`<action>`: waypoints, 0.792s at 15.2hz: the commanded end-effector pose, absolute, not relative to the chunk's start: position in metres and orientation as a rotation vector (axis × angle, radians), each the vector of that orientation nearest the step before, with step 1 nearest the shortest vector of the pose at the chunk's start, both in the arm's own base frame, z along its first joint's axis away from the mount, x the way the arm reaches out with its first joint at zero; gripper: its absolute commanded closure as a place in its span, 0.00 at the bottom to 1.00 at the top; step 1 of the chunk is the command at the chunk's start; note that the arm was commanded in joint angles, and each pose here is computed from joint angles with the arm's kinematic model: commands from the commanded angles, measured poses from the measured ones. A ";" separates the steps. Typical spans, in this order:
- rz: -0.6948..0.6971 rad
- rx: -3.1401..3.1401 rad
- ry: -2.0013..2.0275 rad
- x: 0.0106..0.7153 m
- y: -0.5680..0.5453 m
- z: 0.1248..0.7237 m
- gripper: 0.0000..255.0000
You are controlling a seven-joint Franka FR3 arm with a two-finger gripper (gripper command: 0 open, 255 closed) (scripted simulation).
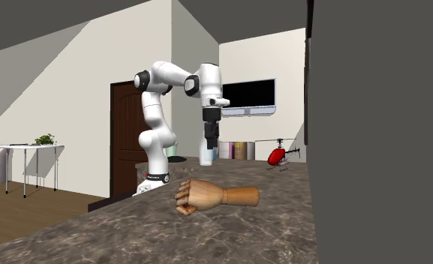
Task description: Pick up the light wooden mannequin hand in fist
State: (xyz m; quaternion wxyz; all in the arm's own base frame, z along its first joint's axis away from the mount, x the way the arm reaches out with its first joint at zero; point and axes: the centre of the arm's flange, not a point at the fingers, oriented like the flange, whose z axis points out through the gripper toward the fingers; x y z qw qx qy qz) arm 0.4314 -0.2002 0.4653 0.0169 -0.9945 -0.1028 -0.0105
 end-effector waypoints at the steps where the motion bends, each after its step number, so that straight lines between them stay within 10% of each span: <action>1: -0.025 -3.099 -0.360 0.444 -0.221 0.454 0.00; 12: 0.015 -3.128 -0.564 0.522 -0.321 0.396 0.00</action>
